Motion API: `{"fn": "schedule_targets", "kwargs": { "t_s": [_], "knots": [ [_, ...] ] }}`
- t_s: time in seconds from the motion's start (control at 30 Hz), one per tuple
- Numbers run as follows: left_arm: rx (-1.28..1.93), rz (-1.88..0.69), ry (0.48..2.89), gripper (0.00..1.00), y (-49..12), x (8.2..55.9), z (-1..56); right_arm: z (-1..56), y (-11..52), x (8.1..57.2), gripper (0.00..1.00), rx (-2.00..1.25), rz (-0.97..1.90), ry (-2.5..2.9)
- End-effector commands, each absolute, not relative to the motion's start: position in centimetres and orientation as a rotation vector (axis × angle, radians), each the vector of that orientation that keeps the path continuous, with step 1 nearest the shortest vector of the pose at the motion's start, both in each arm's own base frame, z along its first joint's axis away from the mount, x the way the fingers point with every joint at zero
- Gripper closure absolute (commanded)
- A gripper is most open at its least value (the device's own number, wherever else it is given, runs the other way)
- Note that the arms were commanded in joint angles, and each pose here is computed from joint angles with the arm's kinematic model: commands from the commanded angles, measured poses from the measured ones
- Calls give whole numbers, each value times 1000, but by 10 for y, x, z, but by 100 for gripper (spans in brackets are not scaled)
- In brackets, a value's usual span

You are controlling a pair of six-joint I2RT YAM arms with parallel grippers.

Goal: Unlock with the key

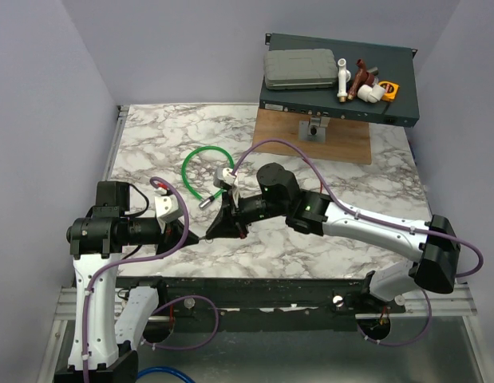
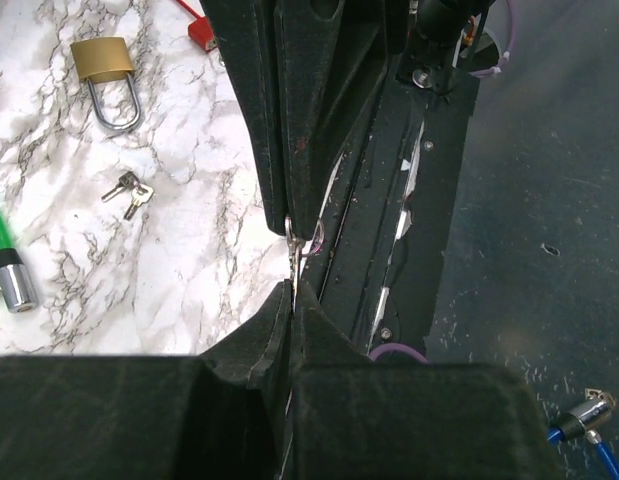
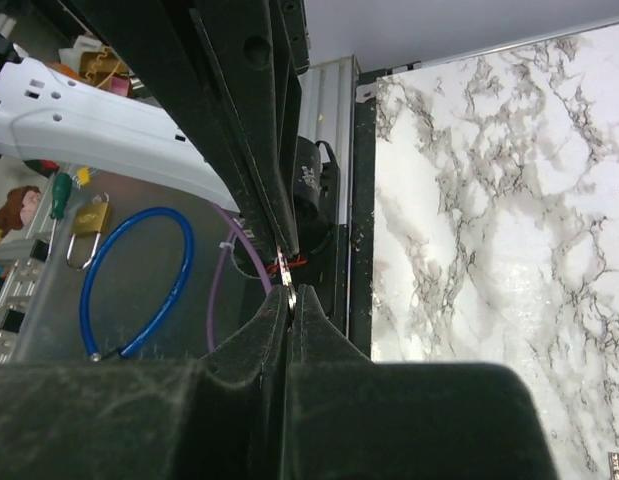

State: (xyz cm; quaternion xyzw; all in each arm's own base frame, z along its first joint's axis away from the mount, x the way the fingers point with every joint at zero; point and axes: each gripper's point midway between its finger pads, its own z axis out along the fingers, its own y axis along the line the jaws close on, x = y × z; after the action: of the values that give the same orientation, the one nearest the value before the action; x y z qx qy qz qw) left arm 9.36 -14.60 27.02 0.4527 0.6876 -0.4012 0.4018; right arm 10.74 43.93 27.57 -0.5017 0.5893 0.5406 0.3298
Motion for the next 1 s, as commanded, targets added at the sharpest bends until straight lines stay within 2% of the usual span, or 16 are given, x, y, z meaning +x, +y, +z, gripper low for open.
{"fn": "schedule_targets", "kwargs": {
  "t_s": [0.0,0.17,0.2,0.23,0.3,0.37,0.47,0.7,0.77,0.87,0.97],
  "knots": [
    [1152,-1023,1720,100,-148,92,279,283,438,106,99,-1311,1423,1511],
    [1142,-1039,1713,100,-150,92,282,284,435,108,99,-1245,1431,1527],
    [1137,-1043,1715,97,-150,93,283,286,434,108,99,-1224,1437,1517],
    [1131,-1043,1717,89,-150,93,284,287,432,108,99,-1200,1446,1513],
    [1126,-1047,1719,66,-150,93,285,294,428,108,99,-1133,1468,1494],
    [1125,-1041,1714,51,-150,94,287,298,424,106,99,-1092,1494,1480],
    [1129,-1025,1695,42,-151,94,292,302,421,101,99,-1058,1550,1464],
    [1172,-991,1556,41,-156,90,304,309,421,94,99,-1002,1646,1429],
    [1187,-962,1503,46,-157,91,305,311,422,94,99,-994,1657,1419],
    [1198,-930,1462,62,-157,90,305,313,421,96,99,-978,1652,1416],
    [1200,-921,1476,68,-156,90,303,317,416,99,99,-950,1653,1412]
  ]
}}
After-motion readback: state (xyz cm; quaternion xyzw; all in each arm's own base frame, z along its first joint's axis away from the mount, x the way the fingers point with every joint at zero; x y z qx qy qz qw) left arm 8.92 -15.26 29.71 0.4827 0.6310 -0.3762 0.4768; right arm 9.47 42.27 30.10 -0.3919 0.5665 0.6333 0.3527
